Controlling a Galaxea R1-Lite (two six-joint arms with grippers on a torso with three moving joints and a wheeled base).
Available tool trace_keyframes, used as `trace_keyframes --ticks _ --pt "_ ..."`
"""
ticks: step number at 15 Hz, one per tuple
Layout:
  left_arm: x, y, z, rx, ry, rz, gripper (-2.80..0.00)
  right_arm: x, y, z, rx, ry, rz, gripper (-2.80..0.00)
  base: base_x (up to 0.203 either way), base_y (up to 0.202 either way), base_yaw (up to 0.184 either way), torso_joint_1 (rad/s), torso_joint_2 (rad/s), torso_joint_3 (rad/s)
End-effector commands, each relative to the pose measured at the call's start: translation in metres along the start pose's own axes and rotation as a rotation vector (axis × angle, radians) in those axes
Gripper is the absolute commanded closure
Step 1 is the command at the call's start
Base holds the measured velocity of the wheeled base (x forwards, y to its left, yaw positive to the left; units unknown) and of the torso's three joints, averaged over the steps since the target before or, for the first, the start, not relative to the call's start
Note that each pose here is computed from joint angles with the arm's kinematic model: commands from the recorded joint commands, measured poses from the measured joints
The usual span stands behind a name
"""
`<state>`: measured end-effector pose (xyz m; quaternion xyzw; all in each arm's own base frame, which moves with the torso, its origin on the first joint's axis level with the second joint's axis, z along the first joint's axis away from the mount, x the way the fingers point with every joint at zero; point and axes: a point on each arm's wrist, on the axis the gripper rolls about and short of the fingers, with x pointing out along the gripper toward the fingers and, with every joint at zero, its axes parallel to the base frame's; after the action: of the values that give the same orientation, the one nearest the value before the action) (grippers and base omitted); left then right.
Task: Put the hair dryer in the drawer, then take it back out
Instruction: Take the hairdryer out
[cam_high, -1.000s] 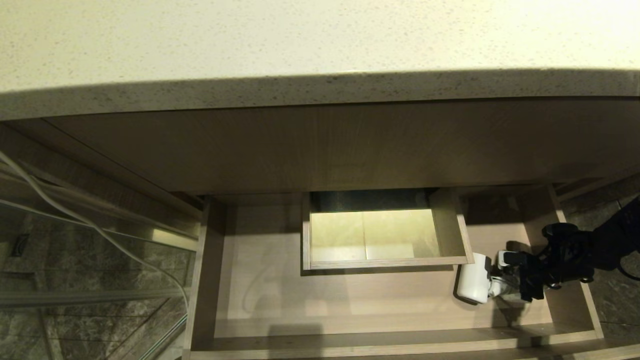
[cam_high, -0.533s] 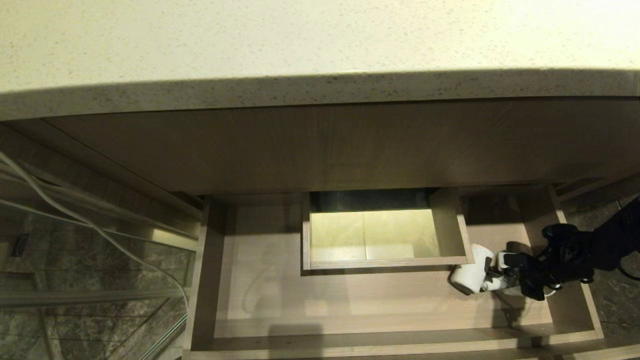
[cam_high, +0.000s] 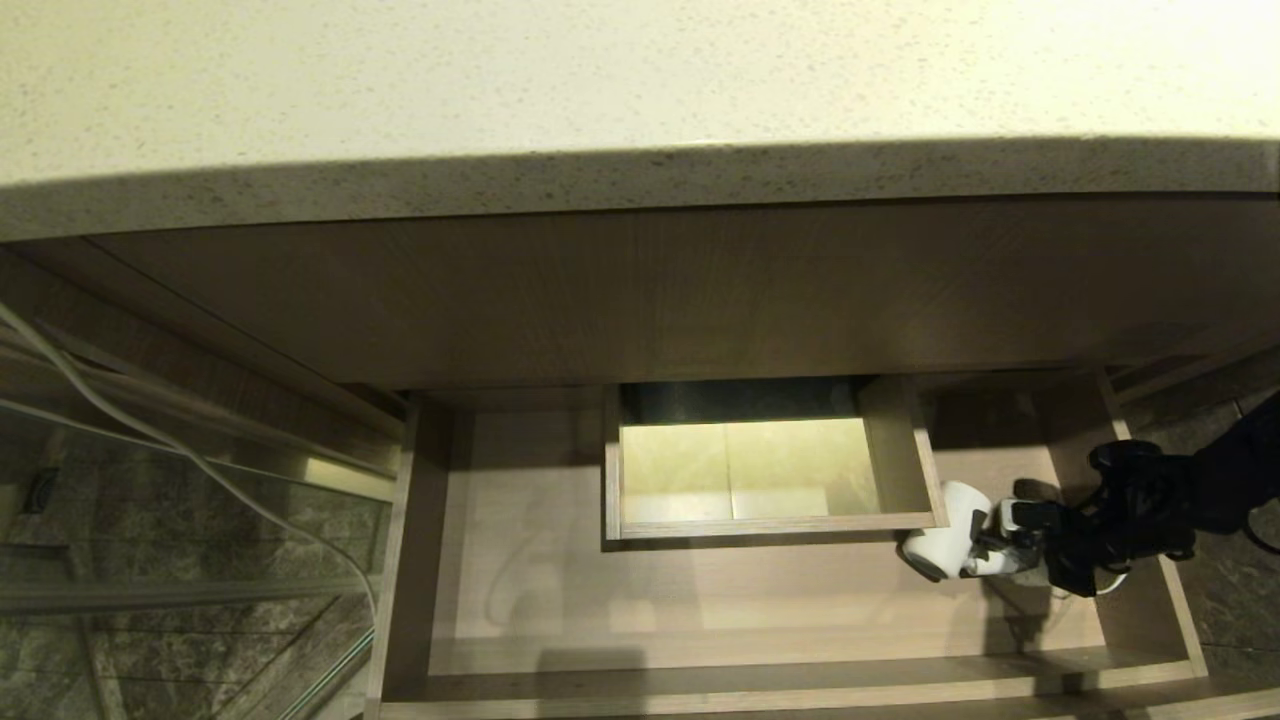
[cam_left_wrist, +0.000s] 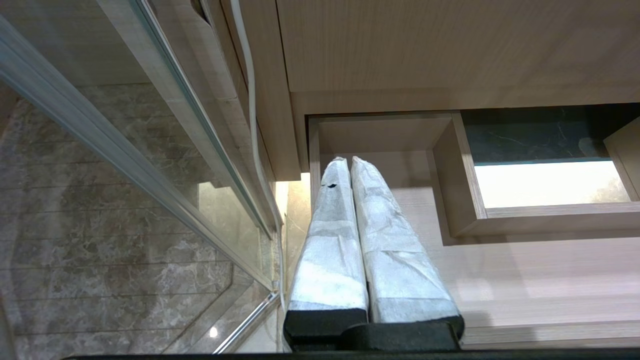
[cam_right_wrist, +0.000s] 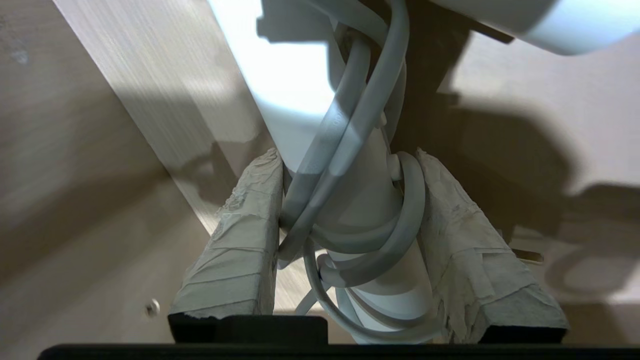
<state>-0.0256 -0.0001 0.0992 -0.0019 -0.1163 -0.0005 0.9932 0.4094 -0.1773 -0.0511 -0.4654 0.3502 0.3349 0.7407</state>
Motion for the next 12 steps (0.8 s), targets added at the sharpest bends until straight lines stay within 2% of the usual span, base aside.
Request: trace_keyframes --ticks 1,12 --pt "0.001 0.0 -0.011 0.0 0.038 0.001 0.0 -0.013 -0.004 0.003 -0.015 -0.002 -0.011 0.0 0.0 0.0 0.0 0.0 0.0 0.0" --pt "0.001 0.0 -0.011 0.0 0.038 0.001 0.0 -0.058 -0.007 0.003 0.008 0.016 -0.036 0.0 0.0 0.0 0.0 0.0 0.0 0.0"
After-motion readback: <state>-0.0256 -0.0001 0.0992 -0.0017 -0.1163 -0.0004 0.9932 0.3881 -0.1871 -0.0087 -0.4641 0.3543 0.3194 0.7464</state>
